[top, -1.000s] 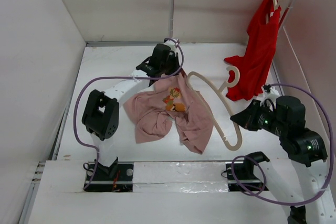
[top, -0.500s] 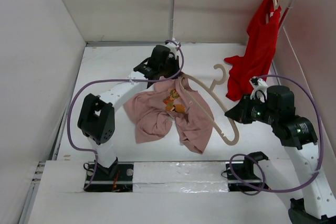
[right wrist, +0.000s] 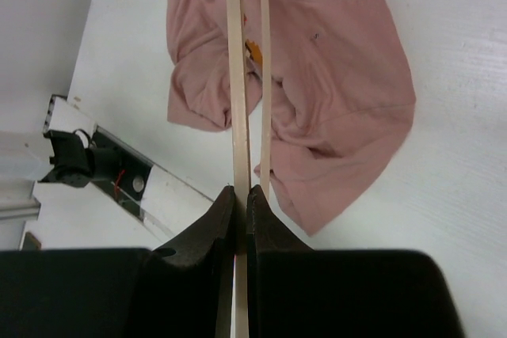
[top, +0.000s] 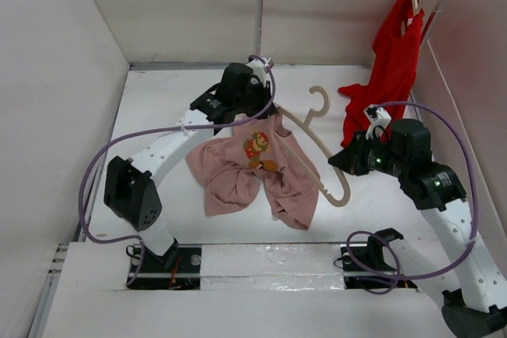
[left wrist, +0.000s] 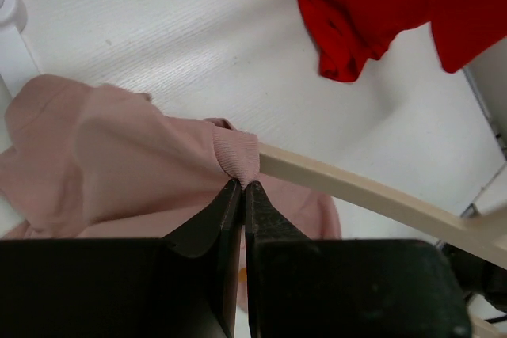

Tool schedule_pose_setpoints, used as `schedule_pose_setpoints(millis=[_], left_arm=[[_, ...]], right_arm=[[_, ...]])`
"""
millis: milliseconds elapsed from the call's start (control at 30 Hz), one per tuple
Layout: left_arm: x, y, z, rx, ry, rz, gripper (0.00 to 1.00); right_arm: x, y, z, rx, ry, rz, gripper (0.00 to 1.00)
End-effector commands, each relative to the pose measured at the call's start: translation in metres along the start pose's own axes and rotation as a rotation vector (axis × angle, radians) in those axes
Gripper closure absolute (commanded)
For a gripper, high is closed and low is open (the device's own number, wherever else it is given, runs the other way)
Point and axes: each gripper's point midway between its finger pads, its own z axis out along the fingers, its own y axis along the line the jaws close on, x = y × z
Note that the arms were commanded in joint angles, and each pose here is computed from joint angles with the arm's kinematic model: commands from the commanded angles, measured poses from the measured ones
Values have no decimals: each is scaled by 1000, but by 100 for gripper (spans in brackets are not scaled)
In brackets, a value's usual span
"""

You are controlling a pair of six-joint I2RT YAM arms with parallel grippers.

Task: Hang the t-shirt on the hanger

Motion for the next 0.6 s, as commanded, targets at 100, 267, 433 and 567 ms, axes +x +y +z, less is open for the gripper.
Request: schedule_pose_setpoints(millis=[100,267,433,567], left_arm=[[-45,-67,-73,243,-128,10,100],[-58,-90,-104,331,-160,26,100],[-65,-102,-133,355,-170,44,100],[-69,-109,-159,360,-185,70,100]], right_arm=[[-65,37,45,-157,-230,-39,100],[-78,57,90,-228,-283,-44,100],[-115,98,114,-382,-501,-66,100],[-141,118,138,-440,-615,-52,100]])
